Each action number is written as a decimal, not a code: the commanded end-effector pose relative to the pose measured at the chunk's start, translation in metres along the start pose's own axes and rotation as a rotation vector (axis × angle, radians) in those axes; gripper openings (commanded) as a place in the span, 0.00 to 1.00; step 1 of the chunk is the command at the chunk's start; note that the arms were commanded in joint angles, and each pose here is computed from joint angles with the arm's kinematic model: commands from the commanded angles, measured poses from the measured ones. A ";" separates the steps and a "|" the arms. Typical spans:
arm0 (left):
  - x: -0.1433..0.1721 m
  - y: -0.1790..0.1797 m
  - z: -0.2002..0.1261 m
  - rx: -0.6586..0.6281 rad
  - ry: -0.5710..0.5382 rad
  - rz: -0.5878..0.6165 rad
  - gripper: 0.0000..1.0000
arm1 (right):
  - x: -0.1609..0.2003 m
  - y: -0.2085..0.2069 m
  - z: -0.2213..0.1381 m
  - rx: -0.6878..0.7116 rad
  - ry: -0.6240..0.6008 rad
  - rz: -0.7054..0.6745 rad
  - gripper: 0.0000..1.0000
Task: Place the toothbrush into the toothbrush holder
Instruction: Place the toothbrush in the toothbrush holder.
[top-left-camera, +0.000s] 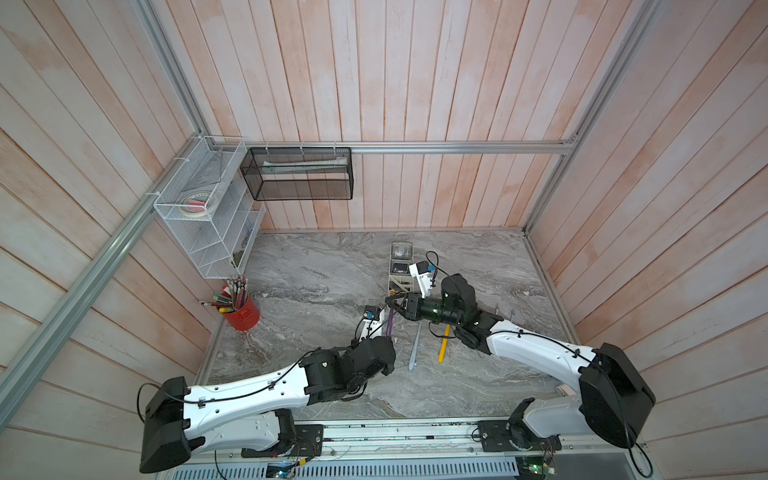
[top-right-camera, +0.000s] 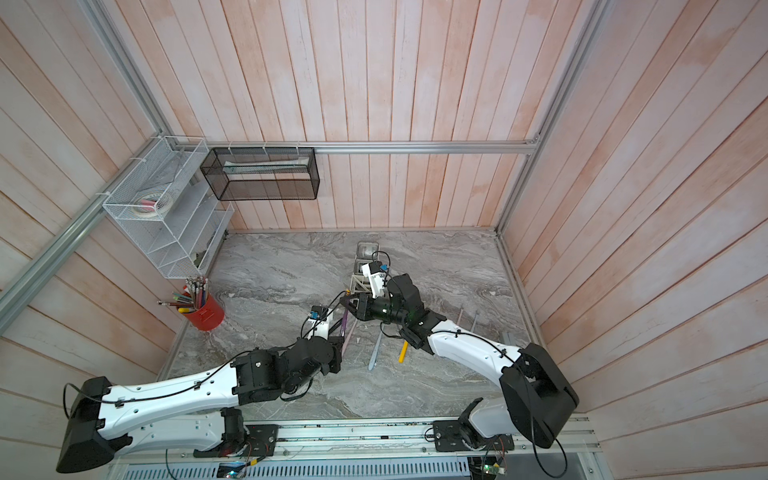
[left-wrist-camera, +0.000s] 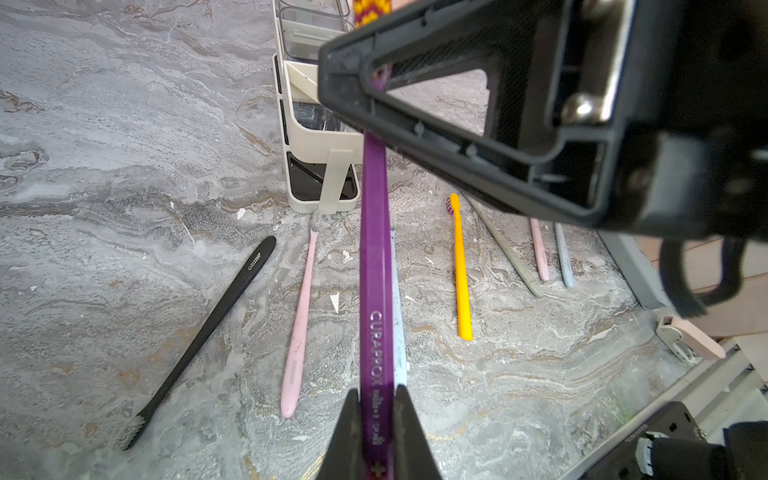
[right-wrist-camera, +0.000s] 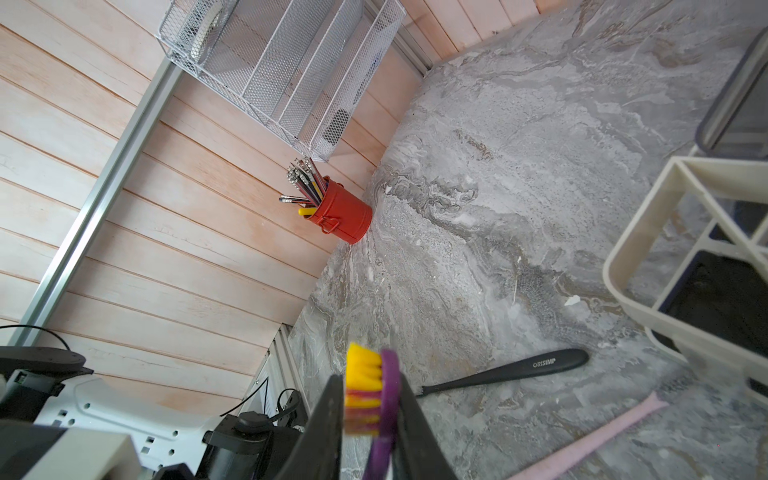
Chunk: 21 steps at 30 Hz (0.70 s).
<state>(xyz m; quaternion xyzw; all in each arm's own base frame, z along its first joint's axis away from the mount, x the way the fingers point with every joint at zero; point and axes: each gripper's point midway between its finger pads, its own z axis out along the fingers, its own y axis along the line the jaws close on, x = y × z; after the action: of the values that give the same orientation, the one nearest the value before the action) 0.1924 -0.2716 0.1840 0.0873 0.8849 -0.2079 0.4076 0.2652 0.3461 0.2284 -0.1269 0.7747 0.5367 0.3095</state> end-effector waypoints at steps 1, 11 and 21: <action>-0.007 -0.004 -0.002 0.003 -0.019 -0.008 0.00 | -0.006 0.013 0.003 -0.043 -0.002 -0.011 0.17; -0.012 0.003 -0.006 -0.040 -0.033 -0.005 0.36 | -0.009 0.014 0.002 -0.029 0.002 -0.024 0.02; -0.043 0.013 -0.032 -0.088 -0.109 0.016 0.94 | -0.047 0.001 -0.022 0.047 -0.062 -0.088 0.00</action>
<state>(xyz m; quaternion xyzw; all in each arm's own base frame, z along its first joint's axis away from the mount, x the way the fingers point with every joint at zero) 0.1997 -0.2581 0.2118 0.0713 0.8766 -0.1853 0.4383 0.2839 0.3346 0.2425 -0.1294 0.7782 0.5185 0.3300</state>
